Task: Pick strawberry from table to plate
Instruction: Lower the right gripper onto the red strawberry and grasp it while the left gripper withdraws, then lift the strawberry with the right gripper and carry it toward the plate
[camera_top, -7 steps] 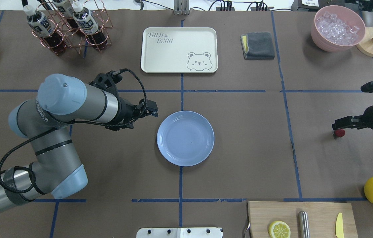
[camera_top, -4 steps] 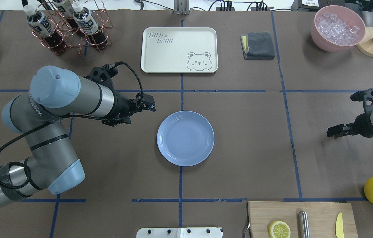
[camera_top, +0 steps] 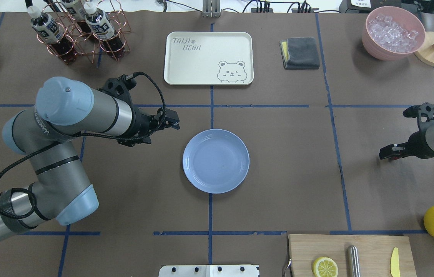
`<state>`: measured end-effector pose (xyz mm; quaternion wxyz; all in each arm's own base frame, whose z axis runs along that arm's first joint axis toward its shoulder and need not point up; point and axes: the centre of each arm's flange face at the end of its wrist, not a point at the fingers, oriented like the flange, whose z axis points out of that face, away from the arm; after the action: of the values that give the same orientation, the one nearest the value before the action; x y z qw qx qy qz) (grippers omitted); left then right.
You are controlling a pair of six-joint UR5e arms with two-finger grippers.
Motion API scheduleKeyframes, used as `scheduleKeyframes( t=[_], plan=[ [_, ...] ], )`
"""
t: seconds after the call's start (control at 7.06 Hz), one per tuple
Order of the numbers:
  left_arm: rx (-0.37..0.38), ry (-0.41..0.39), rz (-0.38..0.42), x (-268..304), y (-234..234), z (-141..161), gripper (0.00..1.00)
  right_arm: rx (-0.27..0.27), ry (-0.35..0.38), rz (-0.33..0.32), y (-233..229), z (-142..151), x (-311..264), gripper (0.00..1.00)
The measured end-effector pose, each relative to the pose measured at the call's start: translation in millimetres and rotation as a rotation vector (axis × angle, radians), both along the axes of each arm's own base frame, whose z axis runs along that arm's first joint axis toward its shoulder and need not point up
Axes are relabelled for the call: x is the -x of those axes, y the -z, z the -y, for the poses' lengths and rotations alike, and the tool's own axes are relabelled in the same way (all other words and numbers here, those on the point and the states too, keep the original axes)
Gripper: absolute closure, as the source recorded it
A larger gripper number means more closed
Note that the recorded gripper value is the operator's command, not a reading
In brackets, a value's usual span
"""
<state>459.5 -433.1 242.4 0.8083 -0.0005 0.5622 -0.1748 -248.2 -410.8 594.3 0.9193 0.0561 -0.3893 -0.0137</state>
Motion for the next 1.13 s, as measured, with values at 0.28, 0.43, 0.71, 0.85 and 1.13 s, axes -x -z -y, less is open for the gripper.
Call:
scheduleKeyframes(
  t=[0.28,0.43,0.71,0.85,1.13],
  plan=[
    [0.002,0.0,0.003,-1.0,-1.8,0.7,0.0,0.0,-0.004,-0.001,-0.7,1.4,-2.7,0.31],
    [0.003,0.0,0.004,-1.1,-2.1,0.8,0.0,-0.001,-0.01,-0.002,-1.4,3.1,-6.3,0.31],
    [0.003,0.001,0.004,-1.0,-2.3,1.2,0.0,-0.002,-0.015,-0.003,-2.1,4.5,-9.4,0.51],
    [0.003,0.001,0.004,-0.8,-2.3,1.4,0.0,-0.001,-0.015,-0.004,-2.6,4.7,-9.6,0.69],
    [0.004,0.002,0.004,-0.6,-2.3,1.6,0.0,-0.005,-0.02,-0.007,-2.8,5.9,-10.6,1.0]
  ],
)
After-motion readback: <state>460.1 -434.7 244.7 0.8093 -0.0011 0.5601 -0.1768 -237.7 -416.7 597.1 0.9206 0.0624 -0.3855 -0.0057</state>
